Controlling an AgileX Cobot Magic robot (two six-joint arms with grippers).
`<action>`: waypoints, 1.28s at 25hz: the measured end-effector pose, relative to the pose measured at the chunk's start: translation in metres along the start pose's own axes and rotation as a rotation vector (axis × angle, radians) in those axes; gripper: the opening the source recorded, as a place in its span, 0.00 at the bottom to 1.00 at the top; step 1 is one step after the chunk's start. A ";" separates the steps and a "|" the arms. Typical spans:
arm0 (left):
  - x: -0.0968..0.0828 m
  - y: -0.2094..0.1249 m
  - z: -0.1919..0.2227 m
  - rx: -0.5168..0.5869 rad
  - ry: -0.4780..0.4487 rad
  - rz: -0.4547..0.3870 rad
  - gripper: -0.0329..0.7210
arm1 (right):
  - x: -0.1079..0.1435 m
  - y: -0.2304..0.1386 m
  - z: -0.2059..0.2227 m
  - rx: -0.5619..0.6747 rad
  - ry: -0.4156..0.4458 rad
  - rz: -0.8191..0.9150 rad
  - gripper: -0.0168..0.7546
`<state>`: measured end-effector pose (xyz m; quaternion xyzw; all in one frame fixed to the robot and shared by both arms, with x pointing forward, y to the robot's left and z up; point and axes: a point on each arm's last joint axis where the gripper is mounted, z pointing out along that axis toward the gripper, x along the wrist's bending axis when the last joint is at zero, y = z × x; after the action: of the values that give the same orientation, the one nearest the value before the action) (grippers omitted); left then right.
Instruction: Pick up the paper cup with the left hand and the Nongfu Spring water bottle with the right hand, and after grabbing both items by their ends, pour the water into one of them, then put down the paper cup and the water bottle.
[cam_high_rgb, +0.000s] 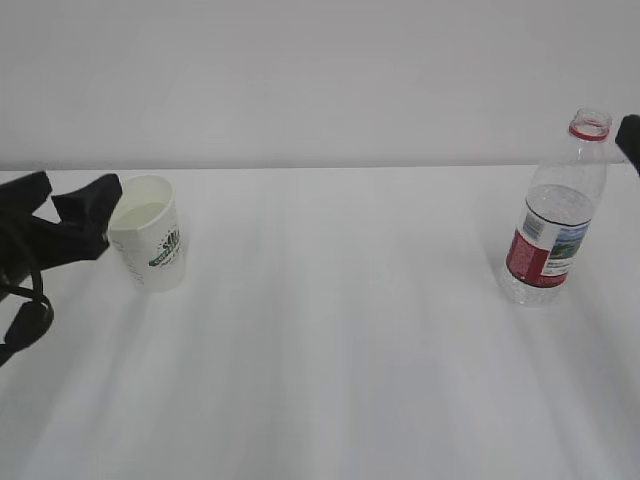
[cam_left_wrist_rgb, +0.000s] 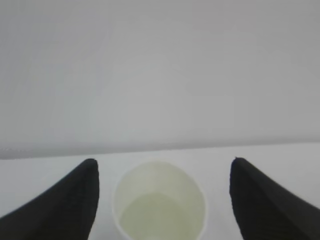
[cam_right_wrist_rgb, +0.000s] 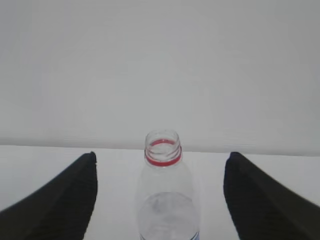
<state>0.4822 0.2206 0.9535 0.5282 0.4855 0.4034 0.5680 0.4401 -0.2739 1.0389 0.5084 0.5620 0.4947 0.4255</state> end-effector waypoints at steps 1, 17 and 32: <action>-0.001 0.006 -0.002 -0.023 -0.003 -0.004 0.83 | 0.000 0.005 -0.002 -0.005 0.000 0.000 0.79; -0.005 0.069 -0.051 0.007 -0.056 -0.071 0.82 | 0.001 0.054 -0.044 -0.080 -0.003 -0.010 0.79; -0.005 0.097 -0.136 0.139 -0.147 -0.100 0.78 | 0.001 0.057 -0.127 -0.092 -0.013 -0.025 0.79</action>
<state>0.3540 0.2554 1.0543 0.5694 0.4952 0.3001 0.5835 0.3245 -0.2891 1.1146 0.4845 0.5421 0.5114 0.4581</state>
